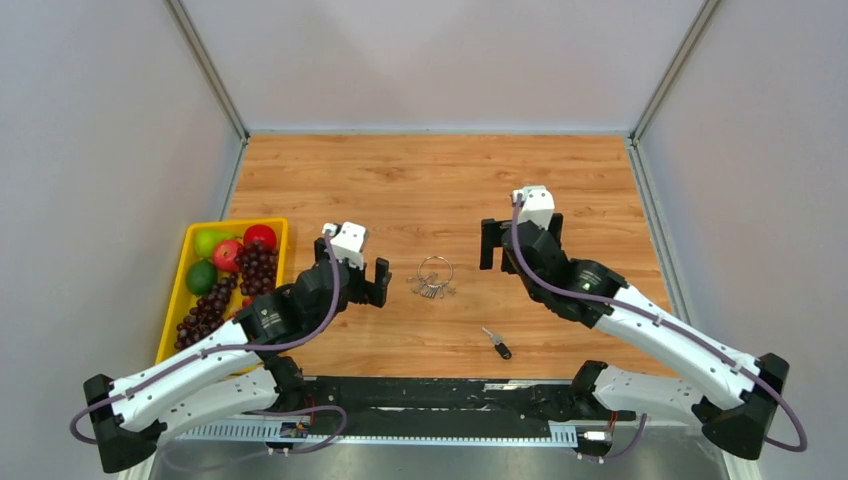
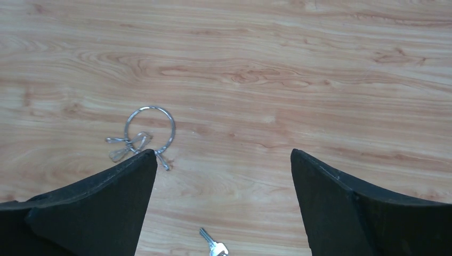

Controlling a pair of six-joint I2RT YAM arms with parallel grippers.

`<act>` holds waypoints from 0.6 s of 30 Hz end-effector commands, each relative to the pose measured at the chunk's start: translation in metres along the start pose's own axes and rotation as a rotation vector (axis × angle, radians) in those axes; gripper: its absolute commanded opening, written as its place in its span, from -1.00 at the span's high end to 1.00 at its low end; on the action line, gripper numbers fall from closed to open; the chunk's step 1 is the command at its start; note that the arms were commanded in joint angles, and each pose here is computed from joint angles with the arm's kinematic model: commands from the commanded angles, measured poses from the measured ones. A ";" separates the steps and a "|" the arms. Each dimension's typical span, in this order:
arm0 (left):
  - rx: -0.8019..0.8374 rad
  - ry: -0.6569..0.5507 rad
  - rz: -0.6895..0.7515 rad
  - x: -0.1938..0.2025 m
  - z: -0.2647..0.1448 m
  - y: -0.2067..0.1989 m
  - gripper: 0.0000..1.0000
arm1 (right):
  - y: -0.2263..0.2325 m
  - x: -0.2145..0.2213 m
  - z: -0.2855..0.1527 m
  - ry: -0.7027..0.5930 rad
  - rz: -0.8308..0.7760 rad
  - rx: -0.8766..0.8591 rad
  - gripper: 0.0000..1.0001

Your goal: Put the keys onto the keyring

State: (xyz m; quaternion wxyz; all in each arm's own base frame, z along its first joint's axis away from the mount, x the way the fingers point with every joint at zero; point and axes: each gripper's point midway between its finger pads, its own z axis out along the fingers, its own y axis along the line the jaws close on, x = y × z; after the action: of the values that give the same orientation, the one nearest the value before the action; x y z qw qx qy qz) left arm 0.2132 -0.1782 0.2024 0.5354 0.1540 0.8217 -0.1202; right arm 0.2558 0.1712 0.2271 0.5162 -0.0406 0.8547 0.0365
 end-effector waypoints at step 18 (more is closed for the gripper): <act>0.130 0.038 -0.100 0.031 0.012 -0.029 -1.00 | 0.015 0.079 -0.017 0.216 0.034 -0.207 -0.93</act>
State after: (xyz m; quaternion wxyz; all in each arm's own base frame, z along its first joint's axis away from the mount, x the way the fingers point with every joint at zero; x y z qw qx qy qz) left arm 0.2018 -0.1892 0.1598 0.4919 0.1381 0.8456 -0.1545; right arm 0.2144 0.1708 0.1914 0.4589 -0.0766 0.8787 0.1072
